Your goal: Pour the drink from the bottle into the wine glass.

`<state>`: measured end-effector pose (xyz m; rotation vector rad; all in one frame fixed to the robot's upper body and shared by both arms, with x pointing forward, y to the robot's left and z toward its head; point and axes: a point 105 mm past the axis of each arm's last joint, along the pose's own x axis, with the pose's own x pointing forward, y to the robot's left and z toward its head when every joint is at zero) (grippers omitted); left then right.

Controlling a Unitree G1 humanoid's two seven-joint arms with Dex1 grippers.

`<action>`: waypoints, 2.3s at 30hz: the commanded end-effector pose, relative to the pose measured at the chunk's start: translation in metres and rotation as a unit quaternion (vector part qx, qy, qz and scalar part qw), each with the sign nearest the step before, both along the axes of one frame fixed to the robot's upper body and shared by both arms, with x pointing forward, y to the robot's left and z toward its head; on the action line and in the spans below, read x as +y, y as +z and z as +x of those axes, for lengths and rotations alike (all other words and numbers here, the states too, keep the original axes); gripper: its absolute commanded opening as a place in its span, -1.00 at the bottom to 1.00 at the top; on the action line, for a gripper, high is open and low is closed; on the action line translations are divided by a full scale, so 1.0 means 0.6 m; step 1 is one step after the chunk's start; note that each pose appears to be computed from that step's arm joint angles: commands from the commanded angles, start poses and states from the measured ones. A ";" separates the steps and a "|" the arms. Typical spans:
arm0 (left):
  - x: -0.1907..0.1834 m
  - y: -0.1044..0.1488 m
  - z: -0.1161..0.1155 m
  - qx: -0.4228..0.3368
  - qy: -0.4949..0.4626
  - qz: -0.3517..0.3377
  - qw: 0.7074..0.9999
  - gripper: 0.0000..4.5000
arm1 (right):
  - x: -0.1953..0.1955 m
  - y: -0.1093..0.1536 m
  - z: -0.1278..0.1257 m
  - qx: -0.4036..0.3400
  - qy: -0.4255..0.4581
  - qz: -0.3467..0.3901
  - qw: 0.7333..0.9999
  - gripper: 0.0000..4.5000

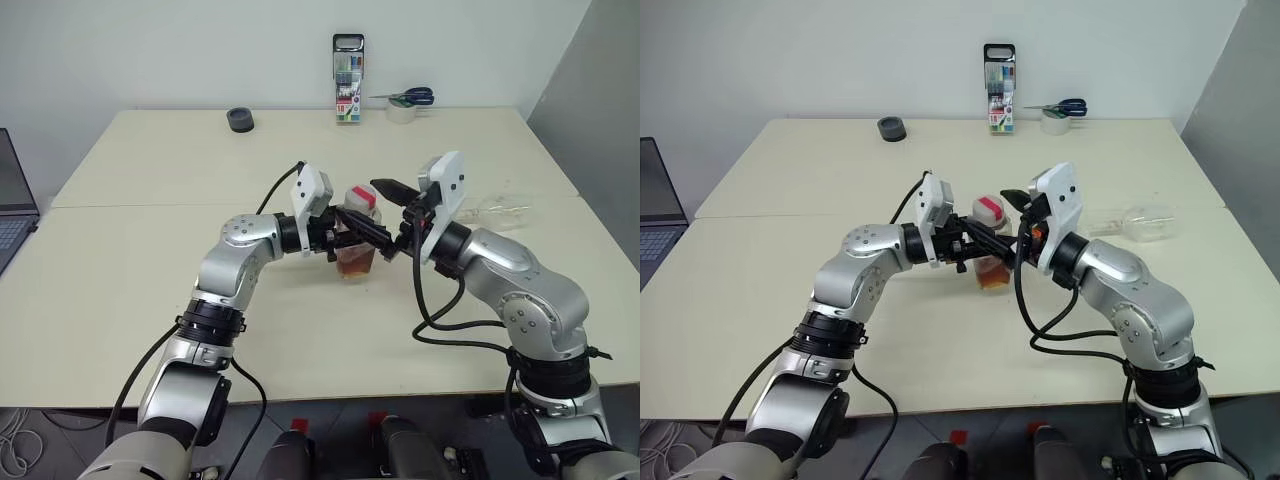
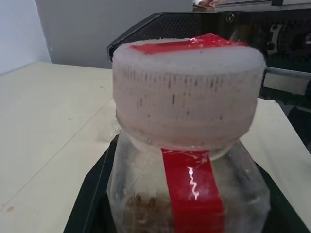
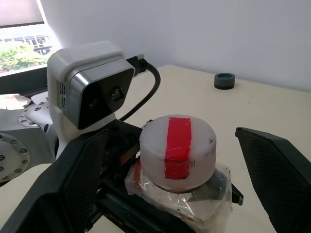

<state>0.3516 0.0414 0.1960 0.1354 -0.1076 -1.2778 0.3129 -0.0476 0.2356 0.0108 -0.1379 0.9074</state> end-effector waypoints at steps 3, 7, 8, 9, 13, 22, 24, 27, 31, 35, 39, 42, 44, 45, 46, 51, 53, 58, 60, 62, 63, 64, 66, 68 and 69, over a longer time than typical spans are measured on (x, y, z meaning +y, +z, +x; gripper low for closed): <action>-0.008 0.034 -0.007 -0.040 -0.013 -0.010 0.999 -0.19 | 0.003 0.031 0.001 -0.033 0.010 0.019 0.999 0.82; -0.007 0.034 -0.006 -0.040 -0.011 -0.011 0.999 -0.19 | 0.003 0.030 -0.002 -0.031 0.015 0.022 0.999 0.23; -0.007 0.034 -0.006 -0.040 -0.010 -0.011 0.999 -0.19 | 0.003 0.031 -0.003 -0.029 0.017 0.025 0.999 0.09; -0.006 0.034 -0.006 -0.040 -0.010 -0.011 0.999 -0.19 | 0.004 0.031 -0.004 -0.027 0.019 0.028 0.999 -0.08; -0.005 0.034 -0.006 -0.033 -0.005 -0.020 0.999 -0.19 | 0.009 0.027 -0.012 -0.022 0.034 0.025 0.999 -0.17; -0.018 0.078 -0.075 -0.031 -0.137 -0.021 0.990 -0.19 | 0.021 0.068 -0.050 -0.026 0.273 -0.040 0.961 -0.17; -0.018 0.086 -0.100 -0.026 -0.174 -0.018 0.984 -0.19 | 0.026 0.065 -0.061 -0.021 0.339 -0.080 0.937 -0.17; -0.017 0.087 -0.125 -0.024 -0.210 -0.004 0.977 -0.19 | 0.031 0.052 -0.064 -0.011 0.389 -0.125 0.913 -0.17; -0.014 0.091 -0.119 -0.039 -0.196 0.003 0.980 -0.19 | 0.014 0.055 -0.046 0.004 0.371 -0.117 0.921 -0.17; -0.002 0.083 -0.097 -0.040 -0.153 0.003 0.987 -0.19 | -0.035 0.070 -0.045 0.020 0.307 -0.086 0.948 0.43; 0.001 0.076 -0.091 -0.036 -0.122 -0.009 0.992 -0.19 | -0.056 0.074 -0.065 0.017 0.240 -0.064 0.969 0.98; -0.002 0.069 -0.086 -0.030 -0.095 -0.025 0.995 -0.19 | -0.048 0.069 -0.090 0.005 0.191 -0.045 0.981 0.98; -0.006 0.067 -0.084 -0.029 -0.084 -0.032 0.996 -0.19 | -0.039 0.069 -0.095 -0.012 0.152 -0.030 0.988 0.98; -0.008 0.066 -0.084 -0.030 -0.081 -0.034 0.996 -0.19 | -0.034 0.070 -0.095 -0.021 0.132 -0.024 0.991 0.98; -0.009 0.065 -0.083 -0.030 -0.080 -0.034 0.996 -0.19 | -0.029 0.071 -0.095 -0.028 0.116 -0.020 0.993 0.98; -0.014 0.062 -0.078 -0.031 -0.078 -0.034 0.996 -0.19 | -0.012 0.058 -0.079 -0.040 0.056 -0.020 0.997 0.98; -0.014 0.062 -0.076 -0.034 -0.080 -0.030 0.996 -0.19 | -0.009 0.058 -0.073 -0.042 0.048 -0.017 0.998 0.98; -0.012 0.064 -0.075 -0.038 -0.081 -0.025 0.996 -0.19 | -0.004 0.063 -0.067 -0.050 0.045 -0.005 0.998 0.91; -0.011 0.065 -0.075 -0.039 -0.081 -0.024 0.996 -0.19 | -0.005 0.063 -0.066 -0.051 0.046 -0.003 0.998 0.71; -0.009 0.064 -0.074 -0.039 -0.079 -0.023 0.996 -0.19 | -0.005 0.064 -0.066 -0.051 0.047 -0.002 0.998 0.41; -0.009 0.064 -0.073 -0.039 -0.078 -0.023 0.996 -0.19 | -0.005 0.064 -0.065 -0.052 0.049 -0.002 0.997 0.25; -0.008 0.064 -0.073 -0.039 -0.077 -0.023 0.996 -0.19 | -0.004 0.063 -0.066 -0.052 0.051 -0.002 0.997 0.09; -0.008 0.065 -0.073 -0.040 -0.076 -0.022 0.996 -0.19 | -0.004 0.064 -0.066 -0.052 0.055 0.000 0.997 -0.18; -0.007 0.066 -0.073 -0.042 -0.077 -0.021 0.996 -0.19 | -0.003 0.065 -0.066 -0.052 0.061 0.003 0.997 -0.17; -0.007 0.067 -0.075 -0.044 -0.080 -0.020 0.996 -0.19 | -0.001 0.066 -0.069 -0.048 0.075 0.007 0.996 -0.17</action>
